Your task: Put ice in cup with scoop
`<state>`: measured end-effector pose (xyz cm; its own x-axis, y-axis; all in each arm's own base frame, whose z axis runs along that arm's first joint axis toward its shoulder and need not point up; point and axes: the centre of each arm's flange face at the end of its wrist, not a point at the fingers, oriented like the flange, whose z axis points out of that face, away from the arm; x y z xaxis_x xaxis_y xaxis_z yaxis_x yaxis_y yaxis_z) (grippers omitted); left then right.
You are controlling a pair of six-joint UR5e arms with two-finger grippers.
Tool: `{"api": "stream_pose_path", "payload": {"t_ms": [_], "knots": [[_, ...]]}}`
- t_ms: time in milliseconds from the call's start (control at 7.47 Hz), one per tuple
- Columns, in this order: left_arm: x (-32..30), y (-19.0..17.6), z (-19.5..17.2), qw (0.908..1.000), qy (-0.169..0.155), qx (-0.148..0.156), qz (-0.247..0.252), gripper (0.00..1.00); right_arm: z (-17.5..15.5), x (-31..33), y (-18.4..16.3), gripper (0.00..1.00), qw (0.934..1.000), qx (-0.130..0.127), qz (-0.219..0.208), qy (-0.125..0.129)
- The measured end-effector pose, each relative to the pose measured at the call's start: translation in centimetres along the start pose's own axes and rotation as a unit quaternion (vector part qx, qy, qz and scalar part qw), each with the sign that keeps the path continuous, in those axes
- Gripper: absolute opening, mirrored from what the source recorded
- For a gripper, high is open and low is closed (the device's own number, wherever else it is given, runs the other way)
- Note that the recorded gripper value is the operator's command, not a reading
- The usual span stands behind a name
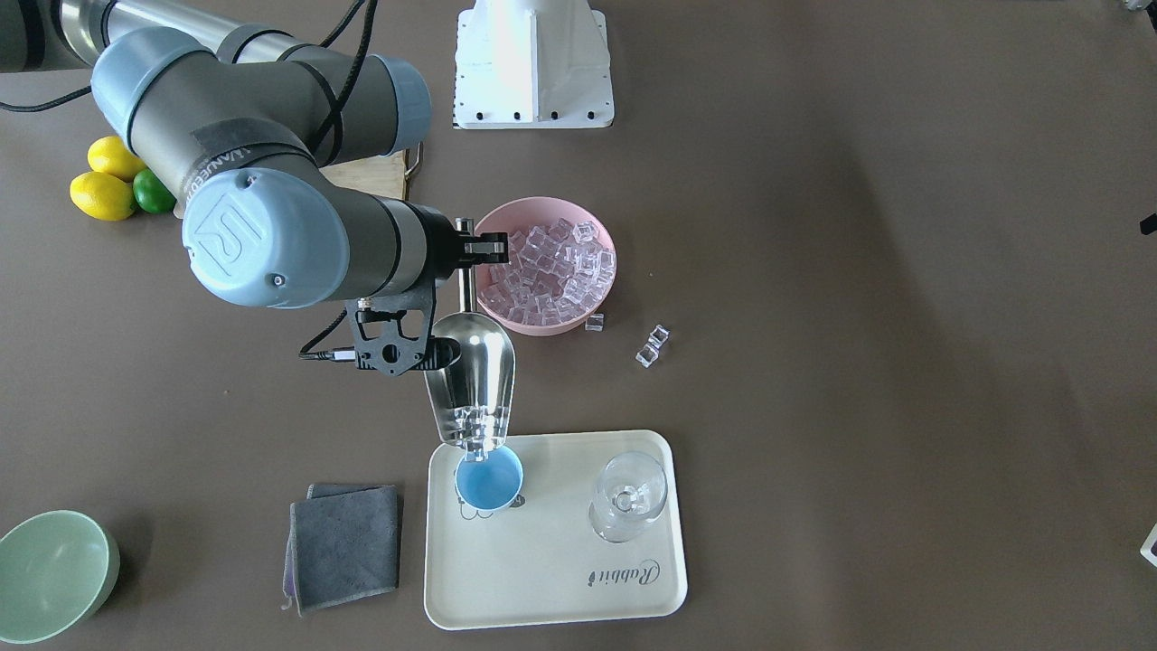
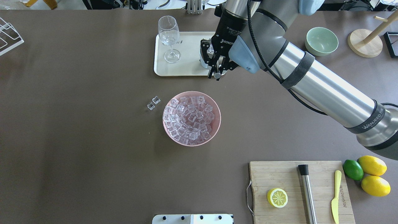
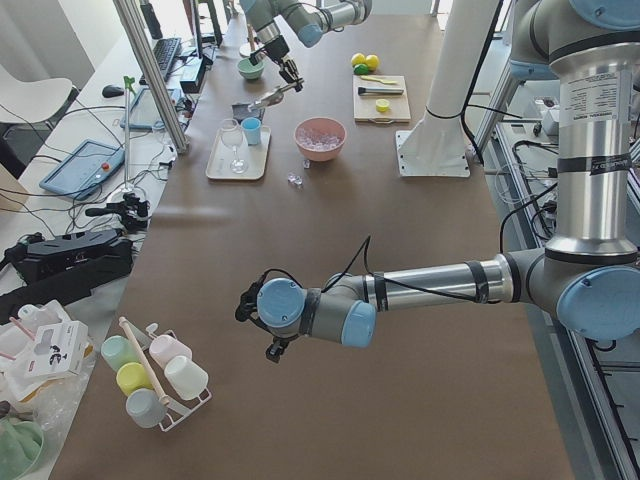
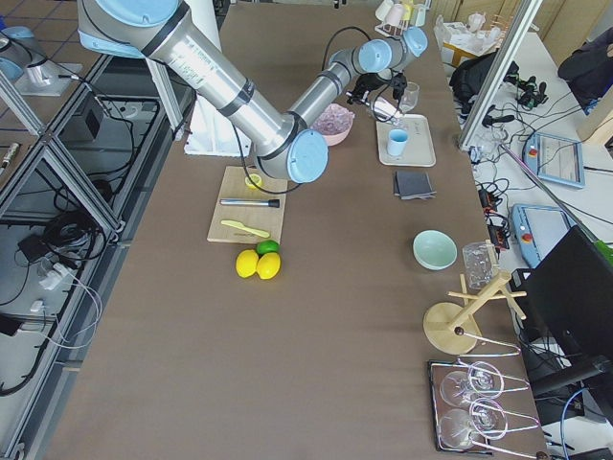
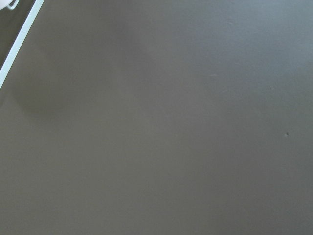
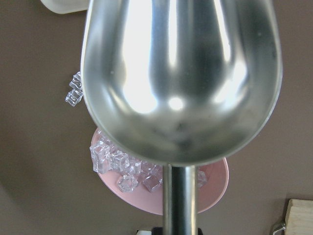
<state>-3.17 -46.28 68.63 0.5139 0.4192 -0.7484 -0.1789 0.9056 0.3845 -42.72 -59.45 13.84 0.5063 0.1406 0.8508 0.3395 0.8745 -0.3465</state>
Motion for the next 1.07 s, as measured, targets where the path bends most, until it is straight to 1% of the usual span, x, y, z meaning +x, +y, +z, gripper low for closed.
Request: {"api": "stream_pose_path", "payload": {"t_ms": [134, 268, 401, 535, 669, 803, 1071], "knots": [[0.3, -0.6, -0.7, 0.999, 0.004, -0.019, -0.04, 0.99, -0.2, -0.2, -0.2, 0.0, 0.9999, -0.007, 0.001, -0.009], [0.6, -1.0, -1.1, 0.9962, 0.005, -0.03, -0.082, 0.99, -0.1, -0.2, -0.2, 0.0, 0.9998, -0.013, 0.001, -0.014], [1.6, -1.3, -1.8, 0.9898, 0.005, -0.037, -0.137, 0.99, 0.0, -0.1, -0.1, 0.0, 0.9998, -0.015, 0.0, -0.016], [2.8, -1.5, -2.4, 0.9814, -0.003, -0.046, -0.186, 0.99, 0.2, 0.2, 0.0, 0.0, 0.9997, -0.016, -0.001, -0.017], [3.8, -1.4, -3.0, 0.9761, -0.027, -0.057, -0.208, 0.99, 0.2, 0.4, 0.2, 0.0, 0.9997, -0.017, -0.002, -0.017], [4.3, -0.9, -3.3, 0.973, -0.044, -0.064, -0.217, 0.99, 0.3, 0.5, 0.3, 0.0, 0.9997, -0.017, -0.003, -0.018], [4.1, -0.3, -3.6, 0.9688, -0.077, -0.075, -0.223, 0.99, 0.4, 0.6, 0.4, 0.0, 0.9997, -0.017, -0.004, -0.018]]}}
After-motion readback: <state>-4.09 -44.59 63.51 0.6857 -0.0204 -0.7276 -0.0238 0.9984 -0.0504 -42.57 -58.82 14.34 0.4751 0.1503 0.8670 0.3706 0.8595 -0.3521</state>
